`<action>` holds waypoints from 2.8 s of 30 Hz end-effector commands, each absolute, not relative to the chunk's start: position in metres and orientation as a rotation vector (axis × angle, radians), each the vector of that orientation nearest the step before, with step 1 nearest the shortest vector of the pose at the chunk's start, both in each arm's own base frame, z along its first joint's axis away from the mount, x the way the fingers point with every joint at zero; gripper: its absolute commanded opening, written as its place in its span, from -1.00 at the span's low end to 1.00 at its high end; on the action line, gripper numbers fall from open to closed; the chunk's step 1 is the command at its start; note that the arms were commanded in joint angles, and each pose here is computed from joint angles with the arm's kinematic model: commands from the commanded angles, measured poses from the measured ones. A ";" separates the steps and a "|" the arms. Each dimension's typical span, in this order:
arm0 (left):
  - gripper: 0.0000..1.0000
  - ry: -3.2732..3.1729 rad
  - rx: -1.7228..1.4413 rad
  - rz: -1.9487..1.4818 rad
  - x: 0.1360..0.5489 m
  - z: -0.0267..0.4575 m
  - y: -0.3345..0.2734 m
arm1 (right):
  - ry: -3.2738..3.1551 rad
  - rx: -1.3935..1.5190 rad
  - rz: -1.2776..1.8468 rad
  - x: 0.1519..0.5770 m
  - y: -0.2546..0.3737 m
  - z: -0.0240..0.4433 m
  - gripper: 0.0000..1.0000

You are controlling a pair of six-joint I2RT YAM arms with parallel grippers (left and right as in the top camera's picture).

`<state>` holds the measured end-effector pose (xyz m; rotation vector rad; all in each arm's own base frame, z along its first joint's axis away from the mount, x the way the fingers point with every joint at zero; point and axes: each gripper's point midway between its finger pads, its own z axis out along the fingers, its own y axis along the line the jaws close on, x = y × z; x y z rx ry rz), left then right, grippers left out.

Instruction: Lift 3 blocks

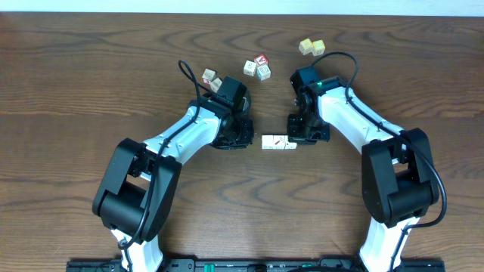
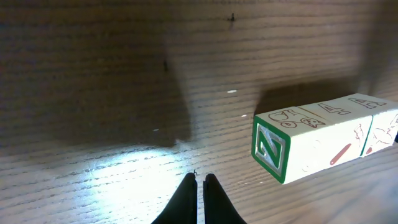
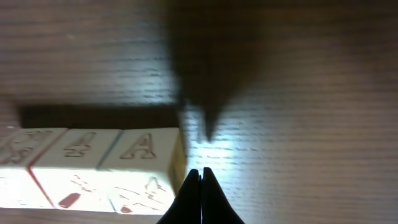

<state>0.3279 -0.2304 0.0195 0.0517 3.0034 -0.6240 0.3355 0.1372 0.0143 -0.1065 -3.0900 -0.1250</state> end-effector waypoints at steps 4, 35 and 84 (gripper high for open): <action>-0.86 2.977 0.069 -0.638 0.332 0.028 -0.232 | -3.062 -0.100 -0.246 0.334 0.150 0.012 -0.98; -0.86 2.968 -0.031 -0.756 0.337 0.021 -0.252 | -3.040 -0.130 -0.219 0.332 0.133 0.011 -0.98; -0.86 3.012 -0.025 -0.718 0.329 0.009 -0.251 | -2.933 -0.142 -0.796 0.335 0.162 0.004 -0.98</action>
